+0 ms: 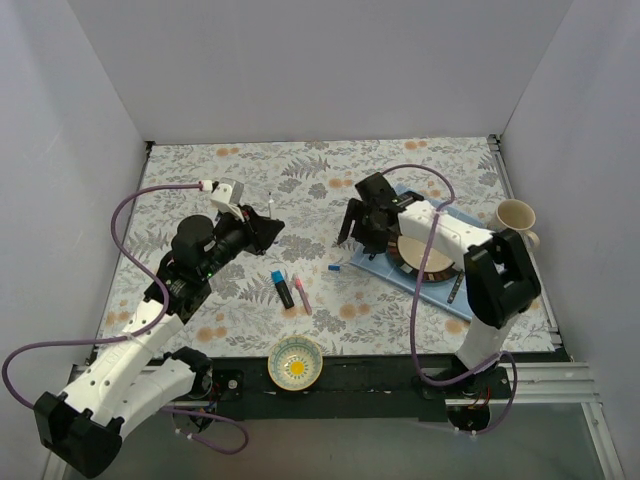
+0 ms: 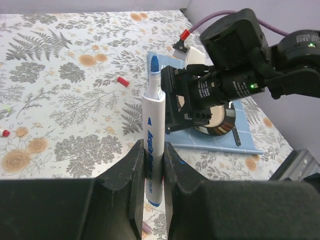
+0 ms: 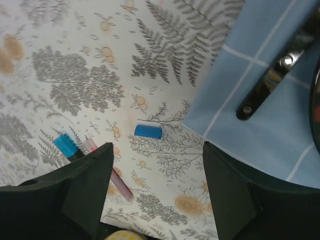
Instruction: Insert the pens into the pen caps
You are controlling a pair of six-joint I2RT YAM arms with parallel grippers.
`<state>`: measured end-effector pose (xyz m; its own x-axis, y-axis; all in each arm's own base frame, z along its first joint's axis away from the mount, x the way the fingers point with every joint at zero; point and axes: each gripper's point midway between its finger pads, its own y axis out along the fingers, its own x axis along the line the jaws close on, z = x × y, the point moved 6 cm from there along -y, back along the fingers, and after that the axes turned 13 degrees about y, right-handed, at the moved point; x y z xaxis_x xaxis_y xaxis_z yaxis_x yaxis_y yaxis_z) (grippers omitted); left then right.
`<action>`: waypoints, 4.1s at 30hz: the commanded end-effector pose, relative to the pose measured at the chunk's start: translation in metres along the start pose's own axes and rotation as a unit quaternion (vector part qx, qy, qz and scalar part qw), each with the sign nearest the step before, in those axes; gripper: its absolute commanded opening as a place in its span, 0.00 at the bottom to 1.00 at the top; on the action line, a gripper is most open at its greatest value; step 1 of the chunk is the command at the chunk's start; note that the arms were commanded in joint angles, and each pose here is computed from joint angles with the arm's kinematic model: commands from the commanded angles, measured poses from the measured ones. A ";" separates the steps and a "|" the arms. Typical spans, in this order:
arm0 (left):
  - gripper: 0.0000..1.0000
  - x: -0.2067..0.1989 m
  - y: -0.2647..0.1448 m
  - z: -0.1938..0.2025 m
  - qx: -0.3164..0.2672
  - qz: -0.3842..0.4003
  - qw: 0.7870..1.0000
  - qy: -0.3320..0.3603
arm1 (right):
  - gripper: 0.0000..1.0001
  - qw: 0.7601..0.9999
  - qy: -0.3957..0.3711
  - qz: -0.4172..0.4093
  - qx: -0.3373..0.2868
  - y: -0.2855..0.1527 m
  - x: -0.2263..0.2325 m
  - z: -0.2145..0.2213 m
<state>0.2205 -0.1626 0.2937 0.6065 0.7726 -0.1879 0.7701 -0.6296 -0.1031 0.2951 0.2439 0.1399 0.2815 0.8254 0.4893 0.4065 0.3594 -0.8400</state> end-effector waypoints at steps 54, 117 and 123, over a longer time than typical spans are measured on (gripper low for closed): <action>0.00 0.003 -0.008 -0.003 -0.005 -0.020 1.000 0.011 | 0.01 0.992 -0.036 0.113 0.033 0.047 -0.032 0.055; 0.00 -0.082 0.042 0.085 0.158 0.282 0.936 -0.135 | 0.01 0.938 -0.125 -0.308 -0.096 -0.158 0.070 0.020; 0.00 -0.082 0.042 0.086 0.159 0.284 0.936 -0.133 | 0.01 0.936 -0.127 -0.314 -0.094 -0.160 0.073 0.020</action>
<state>0.1857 -0.2570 0.2092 0.7596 0.3161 -0.5685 0.2236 -0.9476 -0.2282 0.2288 0.2528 0.2732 -0.1988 0.6167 0.7616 0.5336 0.7200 -0.4437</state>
